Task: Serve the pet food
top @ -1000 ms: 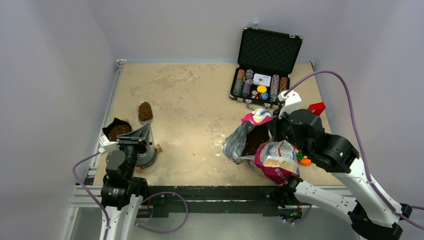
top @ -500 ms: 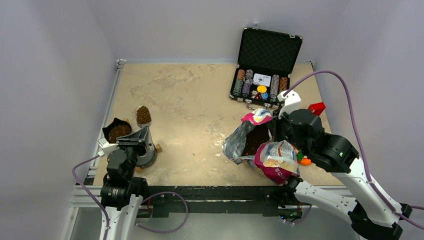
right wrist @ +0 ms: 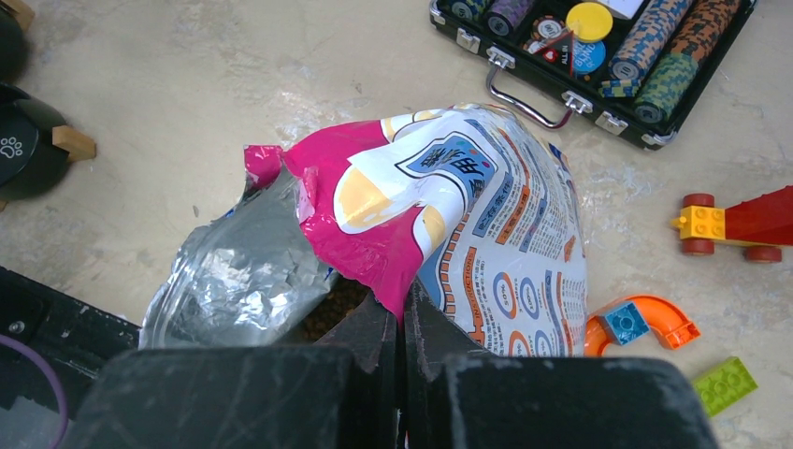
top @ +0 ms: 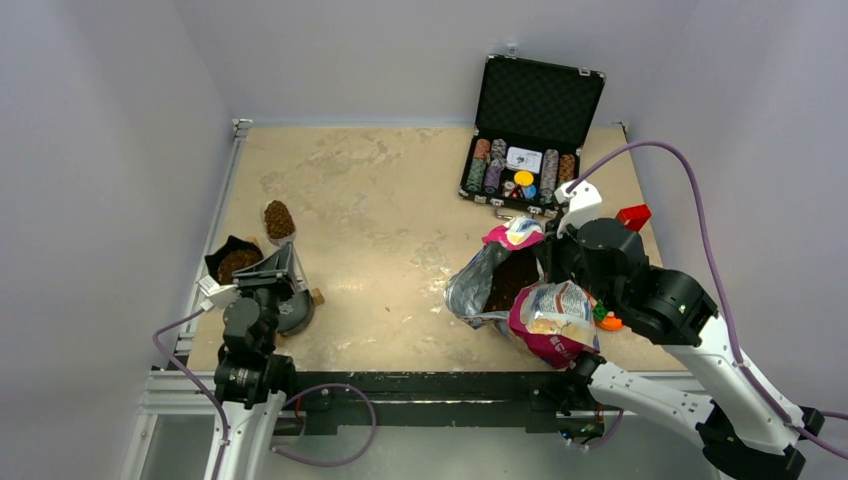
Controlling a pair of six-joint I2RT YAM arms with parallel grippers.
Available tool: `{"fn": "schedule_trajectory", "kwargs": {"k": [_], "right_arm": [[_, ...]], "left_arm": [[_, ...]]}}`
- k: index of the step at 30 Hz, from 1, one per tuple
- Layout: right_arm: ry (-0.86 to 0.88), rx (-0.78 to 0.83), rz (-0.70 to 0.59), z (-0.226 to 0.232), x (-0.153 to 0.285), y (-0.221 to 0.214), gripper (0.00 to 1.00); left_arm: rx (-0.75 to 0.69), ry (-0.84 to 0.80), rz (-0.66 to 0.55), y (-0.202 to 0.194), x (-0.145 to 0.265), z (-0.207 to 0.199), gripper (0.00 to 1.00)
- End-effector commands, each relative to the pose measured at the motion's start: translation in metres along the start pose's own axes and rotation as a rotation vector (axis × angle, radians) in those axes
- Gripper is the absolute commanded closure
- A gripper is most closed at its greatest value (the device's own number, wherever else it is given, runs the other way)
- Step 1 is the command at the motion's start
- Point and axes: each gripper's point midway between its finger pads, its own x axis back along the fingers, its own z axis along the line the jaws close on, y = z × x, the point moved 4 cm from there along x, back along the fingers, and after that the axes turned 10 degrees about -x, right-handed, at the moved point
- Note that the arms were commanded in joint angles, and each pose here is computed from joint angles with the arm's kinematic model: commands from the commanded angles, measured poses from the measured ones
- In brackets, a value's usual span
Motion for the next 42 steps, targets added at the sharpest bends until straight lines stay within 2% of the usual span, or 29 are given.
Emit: {"fn": "schedule_trajectory", "kwargs": {"k": [1,8,19,26,42], "right_arm": [[0.106,-0.059,-0.155,0.017,0.01,0.033,1.0],[0.097,-0.053,-0.156,0.015,0.009,0.031,1.0],[0.097,-0.05,-0.167,0.015,0.008,0.033,1.0],[0.101,-0.052,-0.167,0.015,0.008,0.032,1.0],[0.101,-0.055,-0.175,0.015,0.009,0.034,1.0]], "left_arm": [[0.083,-0.134,-0.114,0.015,-0.008,-0.017,1.0],[0.08,-0.082,-0.148,0.018,-0.01,-0.003,1.0],[0.102,-0.015,-0.224,0.037,0.007,-0.017,1.0],[0.112,0.023,-0.247,0.046,0.022,-0.025,1.0],[0.145,0.056,-0.258,0.048,0.026,-0.021,1.0]]}}
